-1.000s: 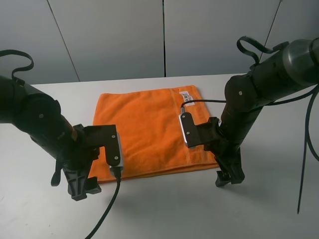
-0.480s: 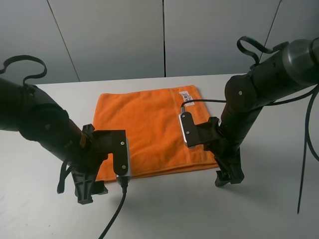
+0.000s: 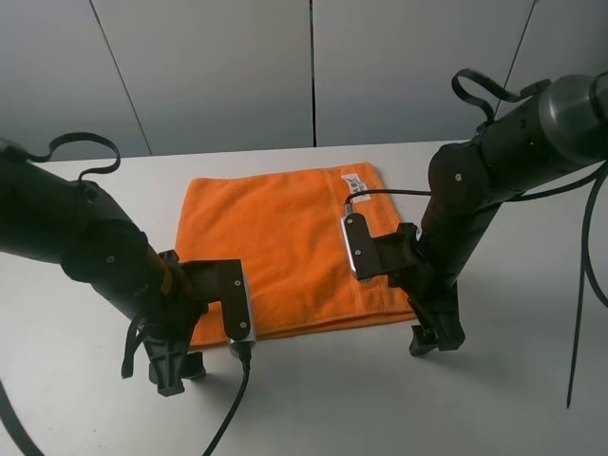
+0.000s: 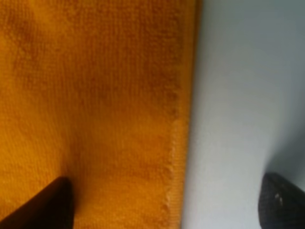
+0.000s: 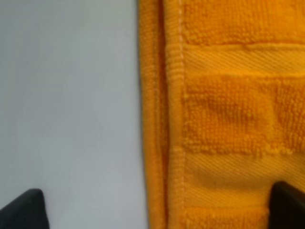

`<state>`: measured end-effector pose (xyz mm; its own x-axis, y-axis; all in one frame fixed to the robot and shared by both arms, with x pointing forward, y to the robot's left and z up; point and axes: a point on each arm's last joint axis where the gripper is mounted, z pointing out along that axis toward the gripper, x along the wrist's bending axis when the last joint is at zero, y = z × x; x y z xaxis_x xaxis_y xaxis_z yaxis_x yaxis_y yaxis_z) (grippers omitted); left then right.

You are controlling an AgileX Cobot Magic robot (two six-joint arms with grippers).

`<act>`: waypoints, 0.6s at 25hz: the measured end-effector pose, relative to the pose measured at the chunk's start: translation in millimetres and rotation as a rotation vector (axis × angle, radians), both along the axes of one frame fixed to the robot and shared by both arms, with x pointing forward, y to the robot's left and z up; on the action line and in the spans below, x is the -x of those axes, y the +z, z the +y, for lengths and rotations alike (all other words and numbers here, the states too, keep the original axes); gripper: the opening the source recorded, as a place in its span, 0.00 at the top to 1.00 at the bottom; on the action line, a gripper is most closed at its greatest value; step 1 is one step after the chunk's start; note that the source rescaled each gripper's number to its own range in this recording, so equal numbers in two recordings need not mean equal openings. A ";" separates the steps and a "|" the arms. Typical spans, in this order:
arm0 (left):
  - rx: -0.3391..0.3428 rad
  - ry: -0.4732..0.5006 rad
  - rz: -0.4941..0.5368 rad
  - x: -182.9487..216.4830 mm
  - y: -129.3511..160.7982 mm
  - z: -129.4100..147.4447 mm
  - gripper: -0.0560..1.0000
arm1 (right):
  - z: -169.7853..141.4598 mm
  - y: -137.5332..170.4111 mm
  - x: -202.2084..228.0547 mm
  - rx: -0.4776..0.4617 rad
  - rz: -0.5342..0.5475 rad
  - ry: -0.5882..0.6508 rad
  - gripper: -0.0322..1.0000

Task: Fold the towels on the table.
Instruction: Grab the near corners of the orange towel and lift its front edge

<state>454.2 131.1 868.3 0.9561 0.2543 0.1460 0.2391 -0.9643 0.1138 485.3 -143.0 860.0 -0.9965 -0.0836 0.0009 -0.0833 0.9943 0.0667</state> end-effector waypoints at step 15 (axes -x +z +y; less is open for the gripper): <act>0.002 -0.011 0.009 7.9 -5.2 -11.8 0.00 | 0.7 -1.0 -1.0 -0.018 0.001 -0.035 0.00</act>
<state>446.3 119.4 863.1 0.9602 0.2437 0.1365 0.2292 -0.9667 0.1137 486.3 -142.2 859.0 -0.9988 -0.0490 0.0009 -0.0488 0.9952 0.0850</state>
